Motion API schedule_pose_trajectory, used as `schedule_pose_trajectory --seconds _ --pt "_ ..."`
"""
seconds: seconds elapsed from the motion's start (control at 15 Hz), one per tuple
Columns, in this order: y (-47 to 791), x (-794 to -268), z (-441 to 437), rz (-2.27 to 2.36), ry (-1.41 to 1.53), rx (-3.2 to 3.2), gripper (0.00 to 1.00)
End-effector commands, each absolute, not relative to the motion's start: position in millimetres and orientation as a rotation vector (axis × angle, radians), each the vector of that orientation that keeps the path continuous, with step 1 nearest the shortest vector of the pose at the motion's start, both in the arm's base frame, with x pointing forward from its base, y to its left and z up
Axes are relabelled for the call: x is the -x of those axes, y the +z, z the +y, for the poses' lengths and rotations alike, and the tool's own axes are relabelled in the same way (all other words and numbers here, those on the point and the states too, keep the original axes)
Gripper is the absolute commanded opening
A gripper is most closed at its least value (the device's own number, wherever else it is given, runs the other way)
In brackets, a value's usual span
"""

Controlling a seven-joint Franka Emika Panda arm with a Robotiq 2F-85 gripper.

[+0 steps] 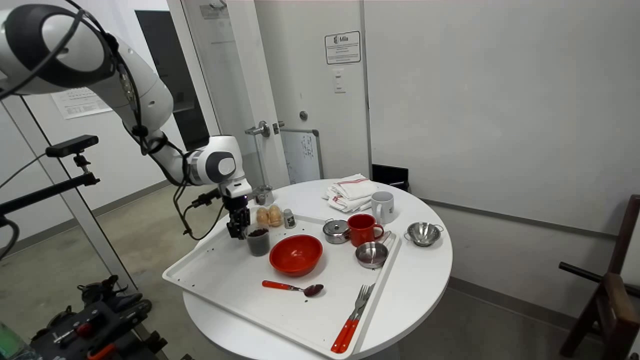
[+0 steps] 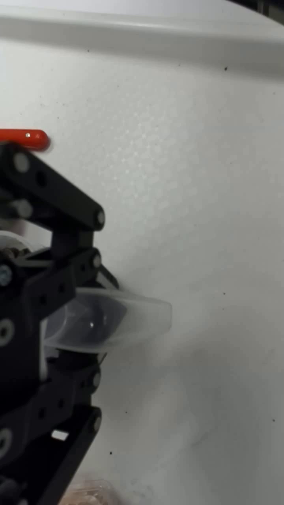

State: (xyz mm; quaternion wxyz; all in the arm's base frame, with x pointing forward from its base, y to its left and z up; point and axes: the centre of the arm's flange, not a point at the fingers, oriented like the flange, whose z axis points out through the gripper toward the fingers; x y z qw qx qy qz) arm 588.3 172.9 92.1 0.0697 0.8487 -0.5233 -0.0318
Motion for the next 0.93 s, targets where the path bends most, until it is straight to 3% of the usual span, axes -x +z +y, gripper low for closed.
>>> schedule_pose_trajectory --seconds 0.0,0.07,0.13,0.6,0.67,0.87 --pt "94.9 -588.8 175.3 -1.570 -0.091 -2.566 0.07" --pt "94.8 -588.8 175.5 -1.569 -0.098 -2.566 0.33" --pt "94.7 -589.0 175.5 -1.567 -0.096 -2.566 0.35" --pt "100.7 -582.5 177.1 -1.545 -0.089 -2.591 0.84" --pt "101.5 -582.1 177.6 -1.541 -0.087 -2.596 0.48" --pt "102.2 -581.7 179.1 -1.527 -0.084 -2.609 0.39"
